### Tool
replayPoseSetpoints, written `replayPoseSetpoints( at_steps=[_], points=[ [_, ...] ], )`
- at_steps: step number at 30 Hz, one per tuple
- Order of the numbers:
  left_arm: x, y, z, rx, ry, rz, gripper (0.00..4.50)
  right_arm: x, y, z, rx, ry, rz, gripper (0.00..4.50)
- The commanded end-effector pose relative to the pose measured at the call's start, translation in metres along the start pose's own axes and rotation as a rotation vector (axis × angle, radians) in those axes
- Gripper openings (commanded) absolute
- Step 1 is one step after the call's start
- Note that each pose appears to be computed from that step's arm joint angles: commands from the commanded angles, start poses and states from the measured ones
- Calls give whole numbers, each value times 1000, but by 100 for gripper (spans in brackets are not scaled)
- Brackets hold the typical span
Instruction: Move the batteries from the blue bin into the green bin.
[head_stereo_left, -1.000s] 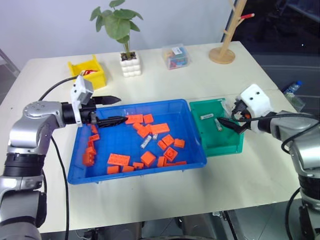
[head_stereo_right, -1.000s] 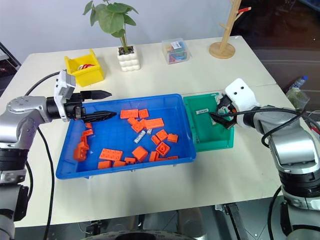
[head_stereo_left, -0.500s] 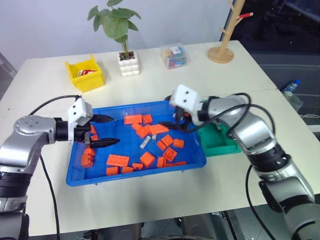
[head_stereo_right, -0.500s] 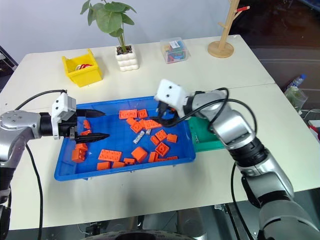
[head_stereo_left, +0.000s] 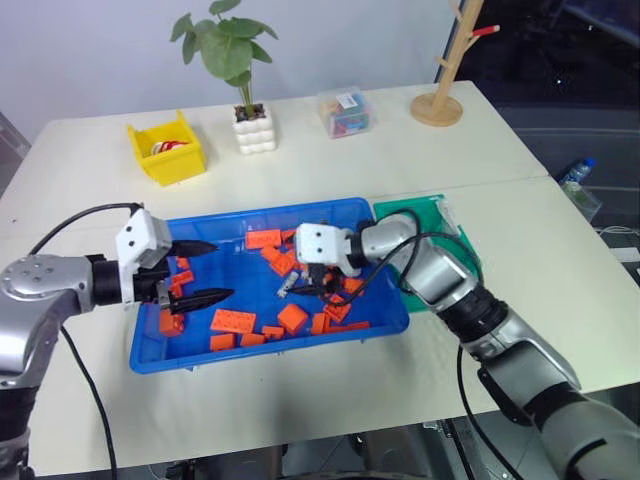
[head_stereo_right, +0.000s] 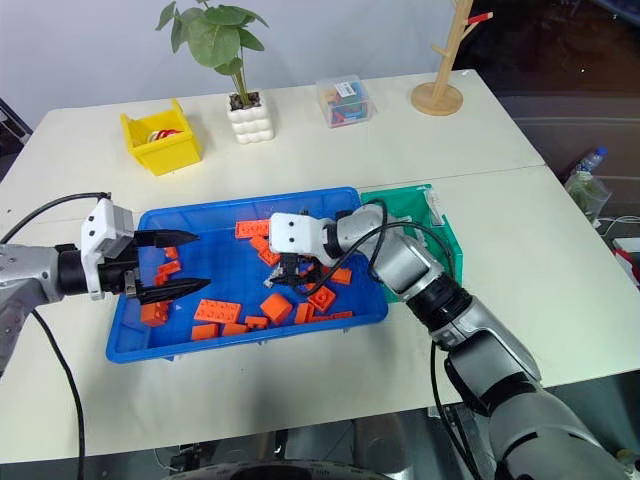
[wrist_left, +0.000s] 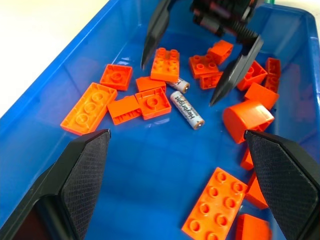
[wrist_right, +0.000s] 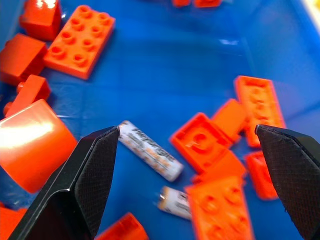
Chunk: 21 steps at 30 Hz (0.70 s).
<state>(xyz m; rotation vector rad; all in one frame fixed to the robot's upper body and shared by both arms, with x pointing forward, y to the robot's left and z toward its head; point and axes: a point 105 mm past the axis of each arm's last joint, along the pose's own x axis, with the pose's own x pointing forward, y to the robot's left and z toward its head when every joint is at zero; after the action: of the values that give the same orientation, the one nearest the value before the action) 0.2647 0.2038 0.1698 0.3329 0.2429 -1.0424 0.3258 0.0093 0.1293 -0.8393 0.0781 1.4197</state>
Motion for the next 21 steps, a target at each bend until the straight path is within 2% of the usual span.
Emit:
replayPoseSetpoints(
  at_steps=[1,12,21],
  points=[
    [-8,0,11,34,-17,32,450,2,0,11,-17,-42,20,448],
    [-10,1,14,19,-30,65,450,10,25,-7,1,-17,136,448],
    [-9,3,14,18,-46,89,450,16,21,-24,35,21,130,448]
  ],
)
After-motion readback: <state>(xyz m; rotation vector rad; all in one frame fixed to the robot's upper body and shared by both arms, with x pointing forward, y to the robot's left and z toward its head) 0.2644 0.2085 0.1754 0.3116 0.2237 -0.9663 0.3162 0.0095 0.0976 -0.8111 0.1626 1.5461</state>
